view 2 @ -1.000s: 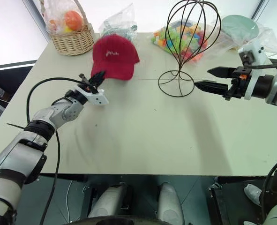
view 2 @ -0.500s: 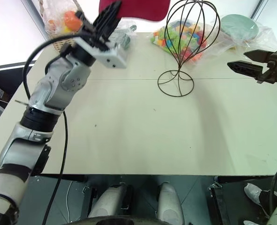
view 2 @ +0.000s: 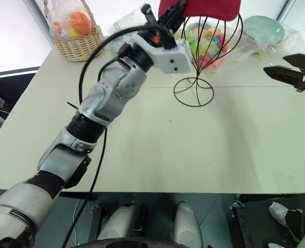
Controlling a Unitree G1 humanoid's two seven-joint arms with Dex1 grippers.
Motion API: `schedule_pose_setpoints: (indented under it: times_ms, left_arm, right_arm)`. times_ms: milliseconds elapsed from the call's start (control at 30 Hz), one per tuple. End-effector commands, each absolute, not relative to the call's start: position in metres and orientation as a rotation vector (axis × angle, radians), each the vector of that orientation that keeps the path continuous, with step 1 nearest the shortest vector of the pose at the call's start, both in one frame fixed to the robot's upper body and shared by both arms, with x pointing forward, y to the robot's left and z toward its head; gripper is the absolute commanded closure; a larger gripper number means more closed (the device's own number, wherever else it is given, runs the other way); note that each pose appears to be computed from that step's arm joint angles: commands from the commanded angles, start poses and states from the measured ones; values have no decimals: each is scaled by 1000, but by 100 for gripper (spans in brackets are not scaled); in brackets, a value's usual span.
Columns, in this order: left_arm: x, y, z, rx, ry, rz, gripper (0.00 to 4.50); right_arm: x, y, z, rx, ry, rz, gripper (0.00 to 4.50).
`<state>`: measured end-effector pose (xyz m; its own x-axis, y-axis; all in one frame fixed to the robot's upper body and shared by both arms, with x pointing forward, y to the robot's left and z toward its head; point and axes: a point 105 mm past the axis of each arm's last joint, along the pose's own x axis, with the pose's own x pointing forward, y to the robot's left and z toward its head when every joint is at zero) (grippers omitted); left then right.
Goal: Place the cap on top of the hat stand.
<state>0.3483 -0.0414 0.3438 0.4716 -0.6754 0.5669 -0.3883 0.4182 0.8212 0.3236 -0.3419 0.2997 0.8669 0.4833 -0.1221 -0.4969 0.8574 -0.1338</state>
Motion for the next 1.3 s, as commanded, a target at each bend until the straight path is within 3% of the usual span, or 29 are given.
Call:
schedule_pose_setpoints:
  times_ms: [33, 1033, 1300]
  left_arm:
    - [337, -46, 355, 1179, -1194, -209, 443]
    - [343, -70, 274, 1233, -914, -548, 443]
    - [344, -71, 268, 1220, -885, -567, 443]
  right_arm:
    - [316, -342, 318, -199, 34, 500, 0]
    - [322, -338, 312, -194, 34, 478, 0]
    - [322, -337, 313, -200, 37, 479, 0]
